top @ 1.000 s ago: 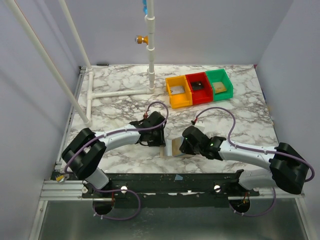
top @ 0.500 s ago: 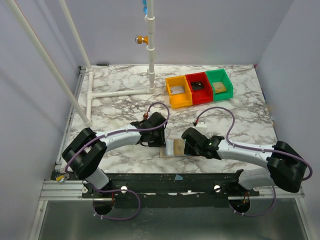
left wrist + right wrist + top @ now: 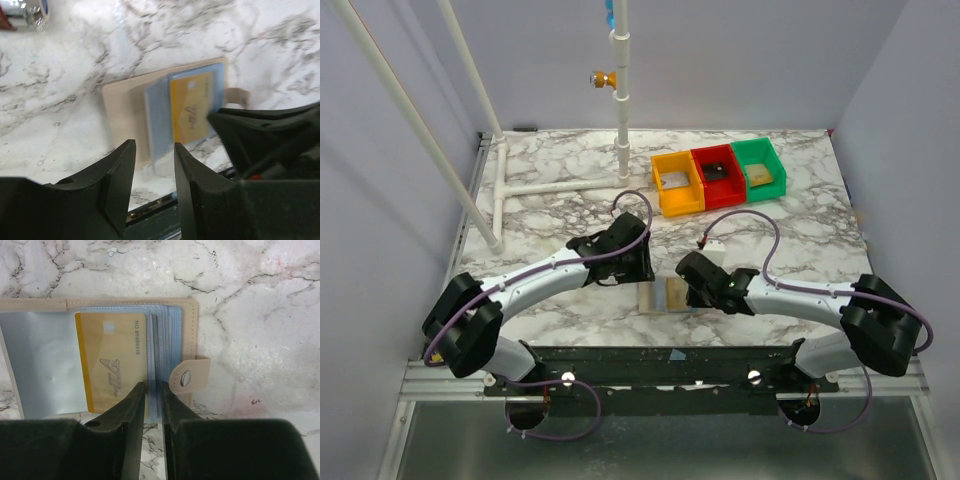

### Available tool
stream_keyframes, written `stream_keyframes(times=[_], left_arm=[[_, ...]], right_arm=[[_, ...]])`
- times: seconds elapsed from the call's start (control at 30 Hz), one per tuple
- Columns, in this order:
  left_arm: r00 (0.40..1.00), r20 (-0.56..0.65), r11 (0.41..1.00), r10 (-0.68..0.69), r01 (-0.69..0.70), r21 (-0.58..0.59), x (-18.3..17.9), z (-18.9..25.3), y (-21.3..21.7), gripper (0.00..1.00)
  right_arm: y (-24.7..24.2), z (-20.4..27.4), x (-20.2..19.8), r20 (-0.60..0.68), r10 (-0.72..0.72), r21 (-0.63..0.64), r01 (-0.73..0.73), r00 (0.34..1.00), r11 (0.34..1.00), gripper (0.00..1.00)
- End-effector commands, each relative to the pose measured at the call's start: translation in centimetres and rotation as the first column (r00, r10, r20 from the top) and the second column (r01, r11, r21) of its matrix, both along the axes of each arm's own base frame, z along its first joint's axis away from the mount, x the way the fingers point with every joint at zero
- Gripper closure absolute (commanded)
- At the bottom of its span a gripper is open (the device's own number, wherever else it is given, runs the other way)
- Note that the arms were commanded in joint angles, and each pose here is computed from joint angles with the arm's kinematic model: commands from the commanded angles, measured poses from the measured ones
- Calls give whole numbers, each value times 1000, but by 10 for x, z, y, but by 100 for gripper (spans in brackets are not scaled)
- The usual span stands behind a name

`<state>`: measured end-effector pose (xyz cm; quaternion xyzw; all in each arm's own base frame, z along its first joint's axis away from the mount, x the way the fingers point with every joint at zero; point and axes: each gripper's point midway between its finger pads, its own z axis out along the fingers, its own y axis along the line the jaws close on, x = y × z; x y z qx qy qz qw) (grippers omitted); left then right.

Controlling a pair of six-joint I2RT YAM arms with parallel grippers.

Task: Take the credit cards out of the card holder
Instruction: Open the card holder at the center of the board.

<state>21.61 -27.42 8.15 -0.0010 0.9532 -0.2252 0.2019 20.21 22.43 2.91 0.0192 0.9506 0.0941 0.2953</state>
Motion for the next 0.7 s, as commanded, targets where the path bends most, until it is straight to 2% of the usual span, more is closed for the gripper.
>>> stream_keyframes(times=[0.0, 0.2, 0.37, 0.67], left_arm=[[997, 45, 990, -61, 66, -121, 0, 45, -24, 61], [994, -14, 963, -110, 104, -248, -1, 45, -57, 61], [992, -55, 970, -116, 101, -219, 3, 15, -63, 60], [989, -91, 975, -117, 97, -201, 0, -21, -60, 60]], right_arm=[[-3, -8, -3, -14, 3, -11, -4, 1000, 1000, 80], [-5, -8, -7, -19, -24, 23, 25, 1000, 999, 82], [-4, -12, -13, -37, -28, 65, 30, 999, 997, 83], [-4, -18, -15, -53, -26, 61, 29, 998, 998, 84]])
